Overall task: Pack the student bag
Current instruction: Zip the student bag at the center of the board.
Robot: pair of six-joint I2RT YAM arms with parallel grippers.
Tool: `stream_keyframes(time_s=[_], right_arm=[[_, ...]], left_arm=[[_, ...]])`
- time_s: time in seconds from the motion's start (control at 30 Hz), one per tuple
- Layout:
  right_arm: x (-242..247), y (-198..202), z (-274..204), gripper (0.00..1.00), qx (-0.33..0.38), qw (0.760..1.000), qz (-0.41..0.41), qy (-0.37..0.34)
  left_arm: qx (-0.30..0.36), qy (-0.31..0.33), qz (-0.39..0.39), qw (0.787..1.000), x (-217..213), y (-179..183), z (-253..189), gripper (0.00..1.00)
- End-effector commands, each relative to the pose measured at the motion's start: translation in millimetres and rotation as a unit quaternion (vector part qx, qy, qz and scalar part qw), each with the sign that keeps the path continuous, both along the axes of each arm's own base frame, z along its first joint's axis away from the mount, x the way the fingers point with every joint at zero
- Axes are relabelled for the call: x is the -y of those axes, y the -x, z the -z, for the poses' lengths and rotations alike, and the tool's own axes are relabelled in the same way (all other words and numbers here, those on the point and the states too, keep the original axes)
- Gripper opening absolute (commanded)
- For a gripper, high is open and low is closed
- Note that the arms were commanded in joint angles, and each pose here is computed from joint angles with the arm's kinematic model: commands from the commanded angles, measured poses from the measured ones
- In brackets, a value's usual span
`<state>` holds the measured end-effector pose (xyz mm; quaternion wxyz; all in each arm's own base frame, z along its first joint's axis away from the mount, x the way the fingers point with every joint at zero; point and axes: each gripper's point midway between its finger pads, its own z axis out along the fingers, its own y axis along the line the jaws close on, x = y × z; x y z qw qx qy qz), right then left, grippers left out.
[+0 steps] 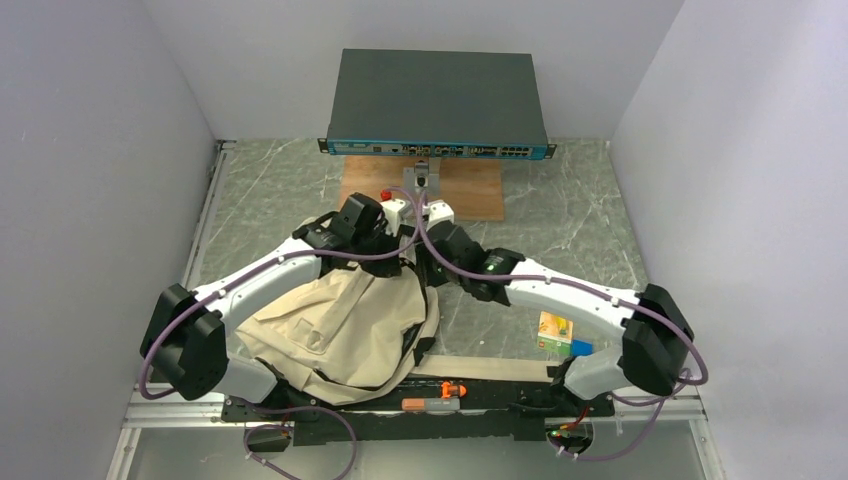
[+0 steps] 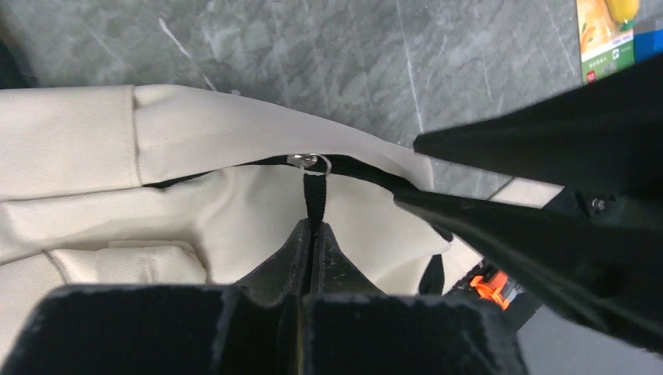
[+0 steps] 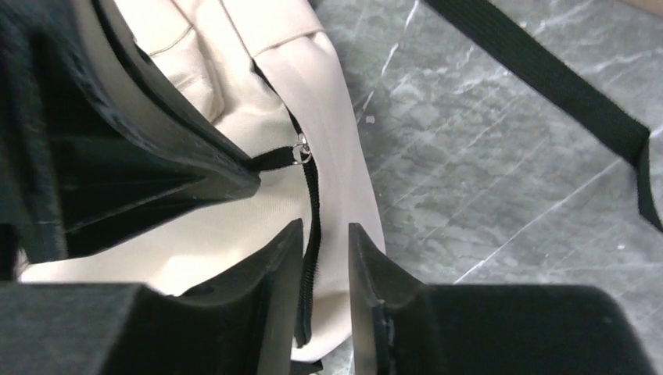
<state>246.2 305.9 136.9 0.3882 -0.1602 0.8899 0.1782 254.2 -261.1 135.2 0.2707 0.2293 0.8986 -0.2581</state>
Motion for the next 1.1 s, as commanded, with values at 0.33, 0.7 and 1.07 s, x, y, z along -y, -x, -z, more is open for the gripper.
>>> stream_keyframes(time_s=[0.33, 0.7, 1.07], right_arm=[[-10.1, -2.3, -33.7, 0.41, -0.080, 0.988, -0.088, -0.095], [-5.5, -30.2, -36.2, 0.57, -0.131, 0.986, 0.009, -0.105], [-40.6, -36.3, -19.1, 0.58, -0.161, 0.984, -0.057, -0.046]], left_arm=[[0.008, 0.046, 0.034, 0.998, 28.2, 31.9, -17.1, 0.00], [0.042, 0.103, -0.047, 0.993, 16.5, 50.0, -13.1, 0.00], [0.086, 0.138, -0.068, 0.984, 15.7, 56.0, -14.6, 0.00]])
